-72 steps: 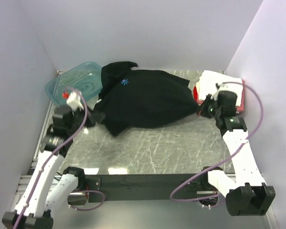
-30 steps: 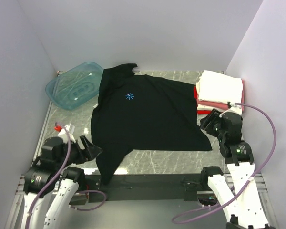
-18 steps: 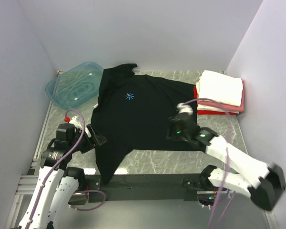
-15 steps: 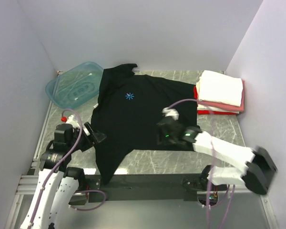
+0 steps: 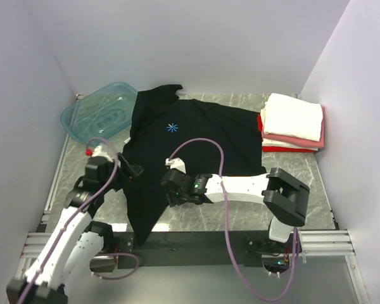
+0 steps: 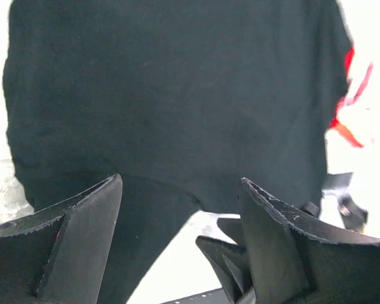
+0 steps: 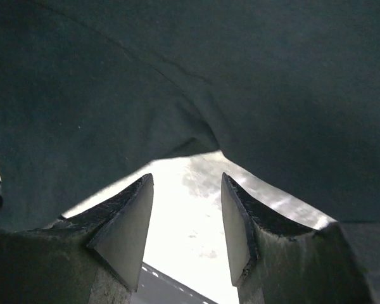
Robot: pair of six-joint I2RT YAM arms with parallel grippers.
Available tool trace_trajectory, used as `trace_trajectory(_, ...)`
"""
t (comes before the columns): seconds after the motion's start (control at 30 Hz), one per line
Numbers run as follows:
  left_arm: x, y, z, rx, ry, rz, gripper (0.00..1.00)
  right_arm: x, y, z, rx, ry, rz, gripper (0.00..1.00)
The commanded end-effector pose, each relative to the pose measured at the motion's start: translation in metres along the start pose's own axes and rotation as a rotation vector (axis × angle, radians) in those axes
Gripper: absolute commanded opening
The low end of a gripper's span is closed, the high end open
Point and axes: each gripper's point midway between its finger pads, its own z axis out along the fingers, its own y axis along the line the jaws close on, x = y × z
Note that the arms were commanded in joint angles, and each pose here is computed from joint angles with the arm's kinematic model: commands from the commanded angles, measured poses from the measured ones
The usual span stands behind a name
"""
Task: Fold and stack the t-shirts
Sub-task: Flatten the tshirt out
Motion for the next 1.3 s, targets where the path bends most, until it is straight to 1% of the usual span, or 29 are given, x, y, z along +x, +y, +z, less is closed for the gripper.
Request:
trace_trajectory(0.0,-0.012,-0.009,0.021,-0.014,-0.069,0.034,0.79,-0.017,0.016,-0.001,-0.007,-0.044,0.021,0.54)
trace_trajectory(0.03,-0.009,-0.009,0.025,-0.024,-0.049,0.041,0.8,-0.017,0.015,-0.001,0.005,-0.043,0.019,0.54)
trace_trajectory(0.1,-0.015,-0.01,0.027,-0.026,-0.085,0.047,0.8,-0.015,0.014,-0.001,0.008,-0.039,0.027,0.54)
trace_trajectory(0.17,-0.016,-0.01,0.027,-0.028,-0.092,0.052,0.8,-0.011,0.012,-0.002,0.019,-0.03,0.027,0.54)
trace_trajectory(0.37,0.005,0.001,0.042,-0.031,-0.018,0.053,0.8,0.0,0.004,0.003,0.077,0.004,0.012,0.54)
trace_trajectory(0.63,0.033,0.014,0.063,-0.043,0.083,0.056,0.81,-0.003,0.002,0.011,0.123,-0.014,0.002,0.55)
trace_trajectory(0.77,0.039,0.016,0.069,-0.042,0.105,0.06,0.81,-0.004,0.0,0.018,0.154,-0.011,-0.012,0.56)
trace_trajectory(1.03,0.05,0.026,0.081,-0.061,0.138,0.067,0.82,-0.004,0.005,0.03,0.16,-0.002,-0.02,0.58)
trace_trajectory(1.27,0.055,0.029,0.087,-0.065,0.159,0.07,0.82,-0.008,0.004,0.033,0.178,-0.02,-0.018,0.59)
